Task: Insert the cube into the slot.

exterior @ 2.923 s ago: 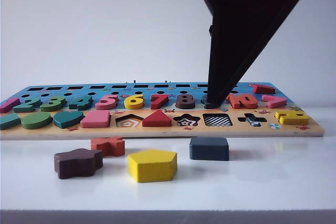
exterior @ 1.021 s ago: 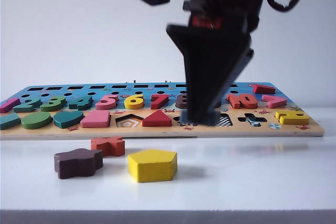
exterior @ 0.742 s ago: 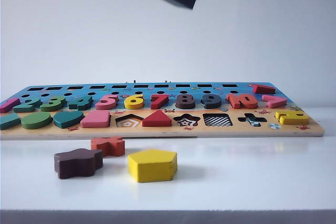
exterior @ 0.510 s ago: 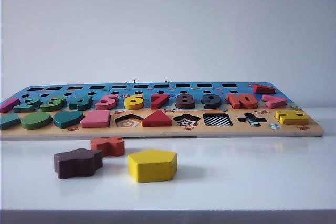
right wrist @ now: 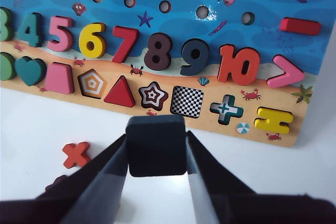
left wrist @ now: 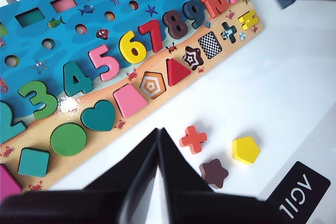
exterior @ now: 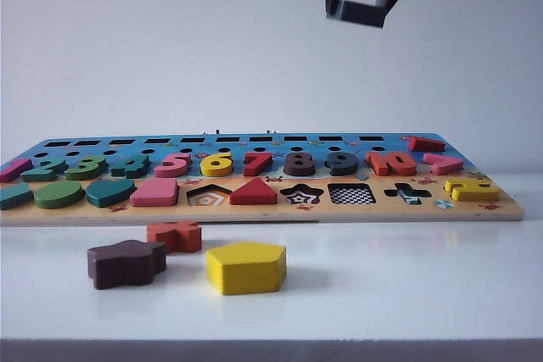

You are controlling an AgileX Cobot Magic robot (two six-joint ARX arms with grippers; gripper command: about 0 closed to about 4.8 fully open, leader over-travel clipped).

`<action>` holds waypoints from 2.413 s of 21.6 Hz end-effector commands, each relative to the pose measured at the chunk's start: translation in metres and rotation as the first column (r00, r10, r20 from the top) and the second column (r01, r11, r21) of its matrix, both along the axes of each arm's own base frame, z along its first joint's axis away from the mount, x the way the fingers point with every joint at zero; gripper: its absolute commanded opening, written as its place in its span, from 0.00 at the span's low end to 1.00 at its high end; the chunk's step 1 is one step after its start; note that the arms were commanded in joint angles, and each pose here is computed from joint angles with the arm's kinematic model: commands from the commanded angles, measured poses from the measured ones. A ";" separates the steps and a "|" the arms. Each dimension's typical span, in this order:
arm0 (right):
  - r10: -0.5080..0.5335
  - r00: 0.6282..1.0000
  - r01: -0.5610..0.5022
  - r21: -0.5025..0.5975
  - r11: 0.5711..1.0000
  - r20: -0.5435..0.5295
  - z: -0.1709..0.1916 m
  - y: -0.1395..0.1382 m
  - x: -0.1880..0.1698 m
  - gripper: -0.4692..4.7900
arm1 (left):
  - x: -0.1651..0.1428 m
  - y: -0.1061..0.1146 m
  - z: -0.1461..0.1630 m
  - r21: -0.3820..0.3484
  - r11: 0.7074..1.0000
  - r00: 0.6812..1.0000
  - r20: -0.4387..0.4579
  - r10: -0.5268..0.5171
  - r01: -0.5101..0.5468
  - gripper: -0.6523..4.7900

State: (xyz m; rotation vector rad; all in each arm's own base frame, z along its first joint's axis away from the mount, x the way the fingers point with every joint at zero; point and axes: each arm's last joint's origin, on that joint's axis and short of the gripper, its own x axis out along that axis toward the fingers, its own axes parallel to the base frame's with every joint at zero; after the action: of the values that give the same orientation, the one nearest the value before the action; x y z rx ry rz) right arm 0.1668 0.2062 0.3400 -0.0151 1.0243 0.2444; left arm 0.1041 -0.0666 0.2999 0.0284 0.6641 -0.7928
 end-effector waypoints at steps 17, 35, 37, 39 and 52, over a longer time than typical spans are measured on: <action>-0.159 0.985 0.157 -0.042 0.987 -0.066 -0.083 0.026 0.022 0.12 | 0.000 0.000 0.003 -0.015 1.000 1.000 0.017 -0.002 0.003 0.15; -0.220 0.975 0.219 -0.011 0.976 -0.040 -0.101 0.016 0.039 0.10 | 0.001 -0.001 0.004 -0.022 1.000 0.999 0.035 -0.004 0.005 0.15; -0.217 0.975 0.216 -0.022 0.976 -0.044 -0.103 0.016 0.040 0.10 | 0.001 -0.001 0.004 -0.022 1.000 0.999 0.035 -0.004 0.005 0.15; -0.217 0.975 0.216 -0.032 0.976 -0.049 -0.107 0.017 0.042 0.10 | 0.001 -0.001 0.005 -0.022 1.000 0.999 0.035 -0.004 0.005 0.15; -0.222 0.974 0.219 -0.050 0.974 -0.052 -0.116 0.021 0.047 0.10 | 0.001 -0.001 0.005 -0.022 1.000 0.999 0.035 -0.004 0.005 0.15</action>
State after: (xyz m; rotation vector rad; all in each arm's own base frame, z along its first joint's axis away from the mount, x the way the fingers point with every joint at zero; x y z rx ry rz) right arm 0.2121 0.2262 0.2233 0.0615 1.0965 0.0221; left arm 0.1052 -0.0672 0.3016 0.0269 0.6409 -0.7952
